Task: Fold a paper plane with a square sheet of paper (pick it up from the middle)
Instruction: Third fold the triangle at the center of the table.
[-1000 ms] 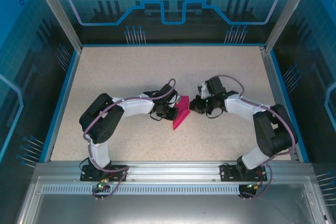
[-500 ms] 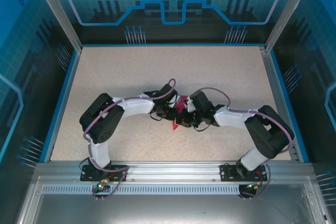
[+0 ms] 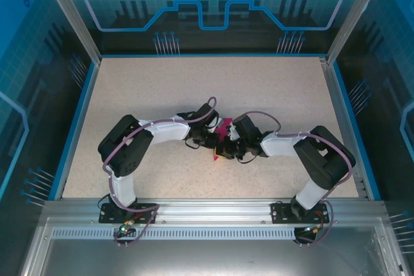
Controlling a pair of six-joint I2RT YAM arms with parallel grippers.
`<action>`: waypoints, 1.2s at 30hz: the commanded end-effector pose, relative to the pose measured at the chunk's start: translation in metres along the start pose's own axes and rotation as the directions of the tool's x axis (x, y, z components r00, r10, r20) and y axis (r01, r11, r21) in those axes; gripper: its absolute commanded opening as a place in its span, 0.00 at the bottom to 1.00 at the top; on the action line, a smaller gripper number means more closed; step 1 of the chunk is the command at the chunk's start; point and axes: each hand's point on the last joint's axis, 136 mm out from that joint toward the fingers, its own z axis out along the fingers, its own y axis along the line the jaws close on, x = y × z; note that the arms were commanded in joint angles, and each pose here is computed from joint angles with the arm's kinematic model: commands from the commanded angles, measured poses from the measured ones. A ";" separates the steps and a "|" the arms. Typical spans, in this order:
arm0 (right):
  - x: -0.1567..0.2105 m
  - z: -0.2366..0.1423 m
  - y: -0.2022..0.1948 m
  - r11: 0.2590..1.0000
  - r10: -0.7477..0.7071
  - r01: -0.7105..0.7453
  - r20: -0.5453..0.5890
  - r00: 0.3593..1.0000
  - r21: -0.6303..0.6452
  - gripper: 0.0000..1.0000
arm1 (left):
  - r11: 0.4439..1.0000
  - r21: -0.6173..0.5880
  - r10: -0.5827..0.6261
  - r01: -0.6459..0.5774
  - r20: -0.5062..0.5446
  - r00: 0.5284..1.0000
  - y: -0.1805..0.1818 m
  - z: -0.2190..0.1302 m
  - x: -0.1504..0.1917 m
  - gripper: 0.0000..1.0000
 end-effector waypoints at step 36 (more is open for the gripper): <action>-0.098 -0.045 -0.023 0.990 -0.044 0.028 0.118 0.992 0.137 0.07 | 1.000 0.018 -0.004 0.004 -0.020 1.000 -0.002 -0.001 0.002 0.08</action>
